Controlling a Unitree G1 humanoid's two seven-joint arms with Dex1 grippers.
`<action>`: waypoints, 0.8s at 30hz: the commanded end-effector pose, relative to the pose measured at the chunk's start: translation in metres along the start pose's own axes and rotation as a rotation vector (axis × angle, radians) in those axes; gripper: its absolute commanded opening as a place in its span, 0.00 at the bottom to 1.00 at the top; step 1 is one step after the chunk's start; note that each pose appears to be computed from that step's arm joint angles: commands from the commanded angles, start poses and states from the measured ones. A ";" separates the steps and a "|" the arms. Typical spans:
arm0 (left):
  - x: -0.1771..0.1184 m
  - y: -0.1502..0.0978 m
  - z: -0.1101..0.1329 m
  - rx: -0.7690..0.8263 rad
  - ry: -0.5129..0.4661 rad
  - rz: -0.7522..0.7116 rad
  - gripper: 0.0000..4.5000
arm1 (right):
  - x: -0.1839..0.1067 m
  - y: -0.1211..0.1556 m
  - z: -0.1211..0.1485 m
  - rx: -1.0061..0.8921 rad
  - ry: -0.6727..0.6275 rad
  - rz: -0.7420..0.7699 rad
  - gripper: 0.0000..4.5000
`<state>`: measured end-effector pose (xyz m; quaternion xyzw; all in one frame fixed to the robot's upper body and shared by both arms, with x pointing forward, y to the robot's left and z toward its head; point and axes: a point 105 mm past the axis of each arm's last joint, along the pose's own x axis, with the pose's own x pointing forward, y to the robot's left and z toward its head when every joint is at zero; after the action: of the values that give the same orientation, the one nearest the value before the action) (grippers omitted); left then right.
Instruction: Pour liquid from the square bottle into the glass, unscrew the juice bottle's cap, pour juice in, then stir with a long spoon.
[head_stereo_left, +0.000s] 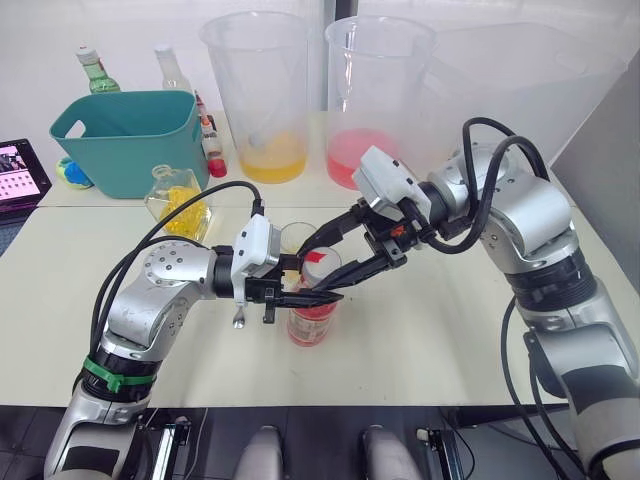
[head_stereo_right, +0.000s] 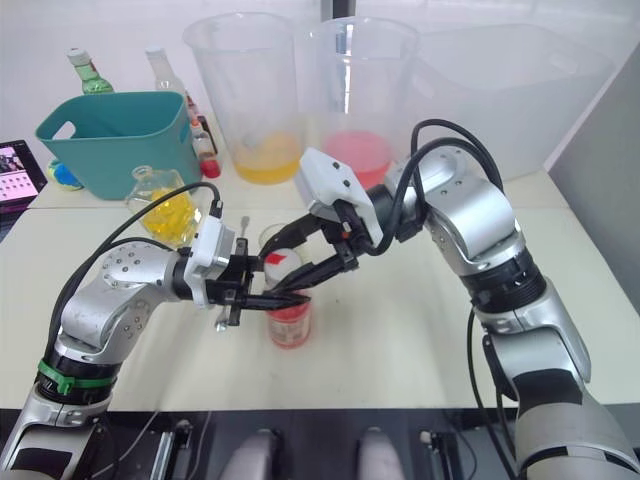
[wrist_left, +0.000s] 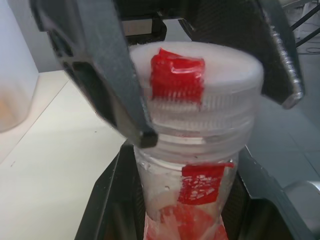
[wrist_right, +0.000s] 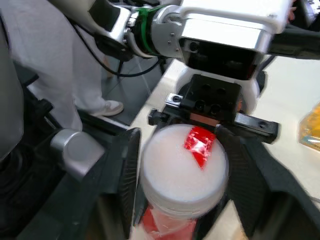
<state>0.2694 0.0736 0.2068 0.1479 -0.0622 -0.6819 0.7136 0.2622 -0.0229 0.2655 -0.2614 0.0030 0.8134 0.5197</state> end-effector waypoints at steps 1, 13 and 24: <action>-0.002 -0.002 -0.017 -0.081 0.053 0.011 0.34 | -0.005 0.004 0.009 -0.036 0.018 0.037 0.90; 0.014 0.004 -0.020 -0.086 0.036 -0.055 0.34 | -0.034 0.009 0.026 0.117 -0.147 -0.496 0.99; 0.017 0.008 -0.023 -0.073 0.027 -0.092 0.34 | -0.022 0.016 0.008 0.193 -0.157 -0.621 0.99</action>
<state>0.2829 0.0606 0.2050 0.1322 -0.0587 -0.7118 0.6873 0.2580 -0.0464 0.2690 -0.1338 -0.0148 0.6313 0.7638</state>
